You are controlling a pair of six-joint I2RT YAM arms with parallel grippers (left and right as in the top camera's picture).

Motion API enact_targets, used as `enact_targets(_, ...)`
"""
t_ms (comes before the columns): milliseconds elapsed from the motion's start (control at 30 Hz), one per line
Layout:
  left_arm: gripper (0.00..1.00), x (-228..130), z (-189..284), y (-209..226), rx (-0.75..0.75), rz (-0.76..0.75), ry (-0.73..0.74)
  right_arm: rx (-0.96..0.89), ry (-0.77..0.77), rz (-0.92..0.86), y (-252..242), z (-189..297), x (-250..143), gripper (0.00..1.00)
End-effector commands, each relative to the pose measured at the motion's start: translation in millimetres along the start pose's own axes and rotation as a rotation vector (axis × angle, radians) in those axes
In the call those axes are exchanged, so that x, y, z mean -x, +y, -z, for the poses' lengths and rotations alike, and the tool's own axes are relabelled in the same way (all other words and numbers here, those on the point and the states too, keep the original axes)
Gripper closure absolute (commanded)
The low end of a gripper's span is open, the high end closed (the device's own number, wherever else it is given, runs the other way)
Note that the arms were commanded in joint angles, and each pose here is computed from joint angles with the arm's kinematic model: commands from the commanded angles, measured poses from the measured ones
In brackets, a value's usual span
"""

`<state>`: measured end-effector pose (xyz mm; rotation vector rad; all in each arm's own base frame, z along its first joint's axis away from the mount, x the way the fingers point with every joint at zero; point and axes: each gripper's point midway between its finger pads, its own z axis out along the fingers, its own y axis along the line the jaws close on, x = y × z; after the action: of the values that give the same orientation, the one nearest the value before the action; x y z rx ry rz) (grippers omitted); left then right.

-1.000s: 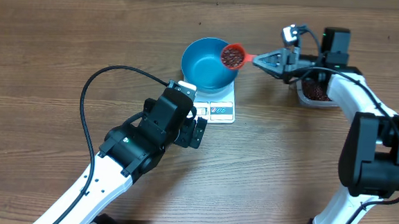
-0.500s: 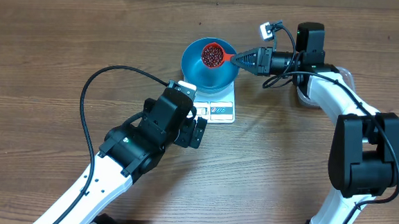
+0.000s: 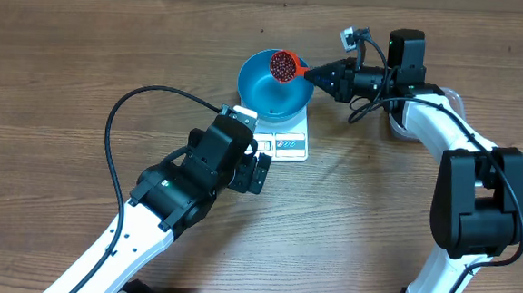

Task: Scoop item into bowl and weigh 150g on scale
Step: 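Tilt the red scoop to pour beans into the blue bowl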

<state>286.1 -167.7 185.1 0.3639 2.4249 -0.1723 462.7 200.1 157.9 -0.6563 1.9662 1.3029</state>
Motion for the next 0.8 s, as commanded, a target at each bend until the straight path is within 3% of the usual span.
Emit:
enact_targets(0, 0.0, 0, 0, 1, 0.011, 0.014, -0.005, 0.004, -0.006, 0.189, 1, 0, 3, 0.96)
enact_targets(367, 0.0, 0, 0, 1, 0.011, 0.013, -0.005, 0.003, -0.006, 0.632, 1, 0, 3, 0.96)
enact_targets(767, 0.0, 0, 0, 1, 0.01, 0.014, -0.005, 0.06, -0.075, 0.787, 15, 2, 19, 0.96)
